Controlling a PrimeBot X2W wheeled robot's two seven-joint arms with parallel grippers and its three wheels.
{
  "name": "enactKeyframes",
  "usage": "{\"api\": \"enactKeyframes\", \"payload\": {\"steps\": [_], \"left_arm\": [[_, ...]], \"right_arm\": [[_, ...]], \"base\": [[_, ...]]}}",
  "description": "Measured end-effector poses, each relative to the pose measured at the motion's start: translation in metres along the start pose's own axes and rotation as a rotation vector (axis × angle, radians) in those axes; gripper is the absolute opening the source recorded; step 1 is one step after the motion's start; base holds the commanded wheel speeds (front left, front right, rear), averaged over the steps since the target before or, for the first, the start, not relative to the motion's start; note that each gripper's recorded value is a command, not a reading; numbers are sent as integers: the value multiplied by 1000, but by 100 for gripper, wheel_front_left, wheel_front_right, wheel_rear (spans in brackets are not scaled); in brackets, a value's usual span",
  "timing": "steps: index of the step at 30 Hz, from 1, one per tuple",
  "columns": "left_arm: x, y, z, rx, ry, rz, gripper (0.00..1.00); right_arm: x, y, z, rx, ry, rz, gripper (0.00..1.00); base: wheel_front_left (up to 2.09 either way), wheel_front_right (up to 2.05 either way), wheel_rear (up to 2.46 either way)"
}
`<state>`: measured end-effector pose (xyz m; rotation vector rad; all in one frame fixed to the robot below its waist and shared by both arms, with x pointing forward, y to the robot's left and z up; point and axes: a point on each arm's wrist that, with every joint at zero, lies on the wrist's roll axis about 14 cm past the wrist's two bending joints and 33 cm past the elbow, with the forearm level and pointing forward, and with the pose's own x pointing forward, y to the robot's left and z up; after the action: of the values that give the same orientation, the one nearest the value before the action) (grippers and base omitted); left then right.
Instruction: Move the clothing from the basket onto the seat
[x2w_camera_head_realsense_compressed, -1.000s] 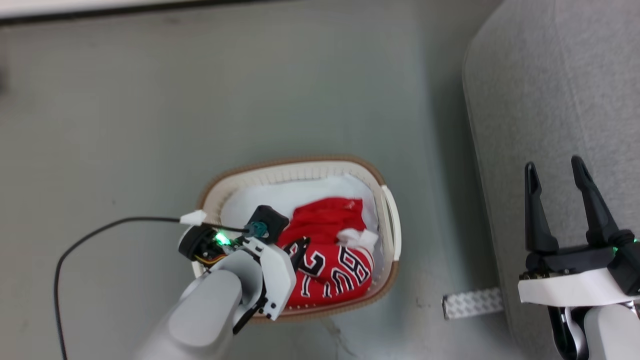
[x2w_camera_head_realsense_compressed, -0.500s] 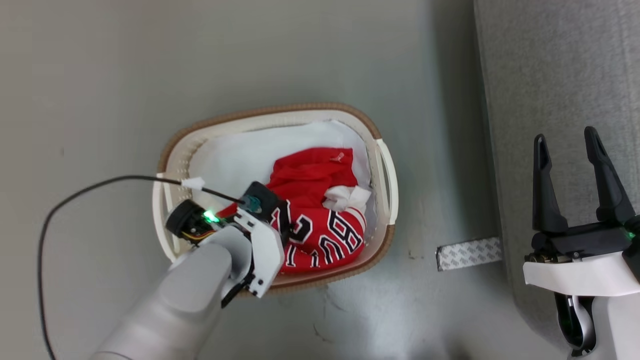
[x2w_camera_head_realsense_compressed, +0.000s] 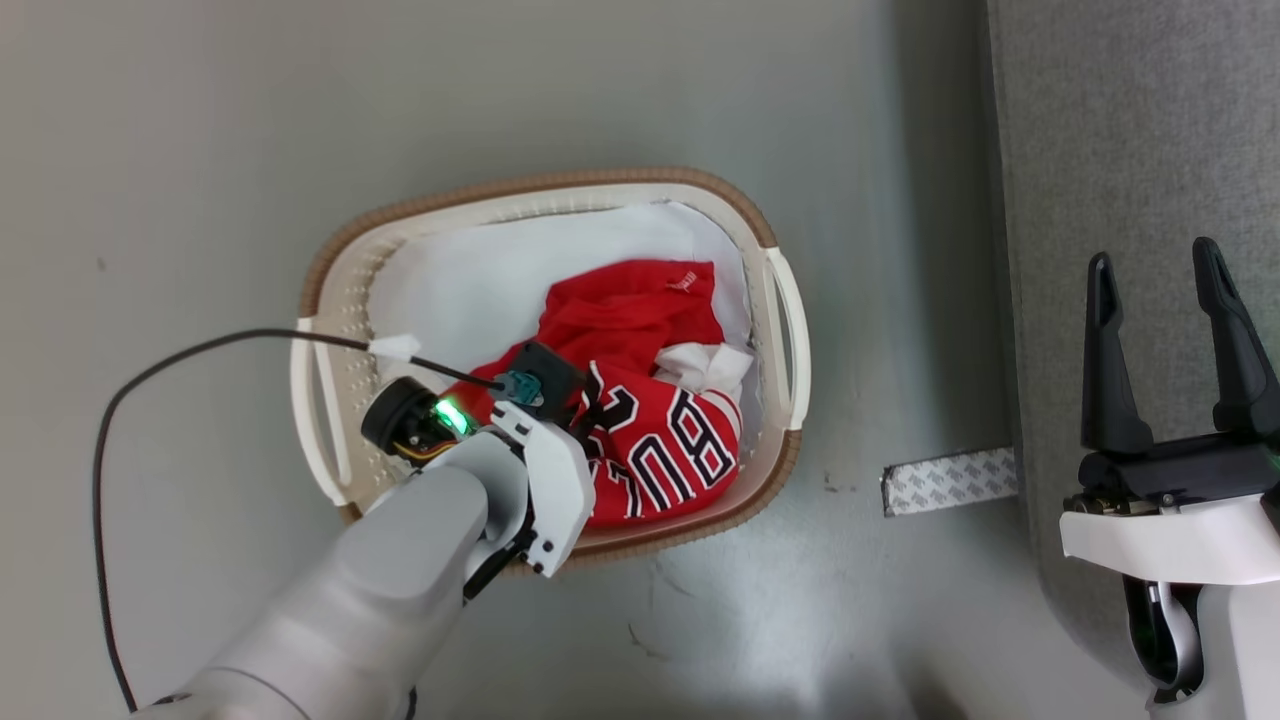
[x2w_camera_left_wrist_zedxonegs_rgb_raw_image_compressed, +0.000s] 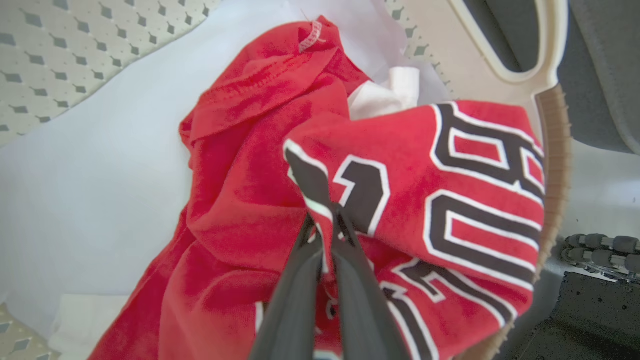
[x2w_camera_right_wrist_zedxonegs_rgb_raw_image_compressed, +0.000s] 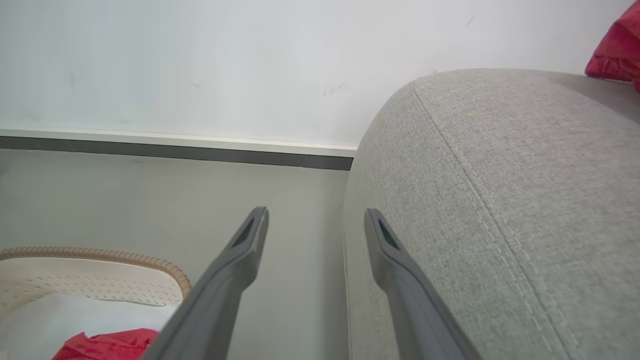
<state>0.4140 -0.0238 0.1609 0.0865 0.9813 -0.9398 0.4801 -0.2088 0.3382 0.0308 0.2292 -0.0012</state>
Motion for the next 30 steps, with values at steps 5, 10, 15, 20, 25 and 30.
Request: {"api": "enactKeyframes", "payload": {"steps": [5, 10, 15, 20, 25, 30], "left_arm": [[-15, 4, 17, -36, -76, 32, 0], [-43, 6, 33, -77, -166, 90, 0], [-78, 4, 50, -88, -250, 158, 0], [-116, -4, 67, -98, -334, 227, 0], [-155, -11, 89, -77, -430, 295, 0], [-199, -19, 121, -59, -574, 362, 0]], "right_arm": [[-1, 5, 13, 9, -26, 12, 100], [-8, 10, 33, 25, -62, 21, 100], [-28, 13, 55, 43, -95, 22, 100], [-54, 16, 76, 62, -132, 24, 100], [-80, 17, 94, 71, -170, 24, 100], [-105, 21, 104, 74, -198, 33, 100]], "base": [[0, 0, 0], [0, 0, 0], [0, 0, 0], [0, 0, 0], [0, 0, 0], [0, 0, 0]]}}
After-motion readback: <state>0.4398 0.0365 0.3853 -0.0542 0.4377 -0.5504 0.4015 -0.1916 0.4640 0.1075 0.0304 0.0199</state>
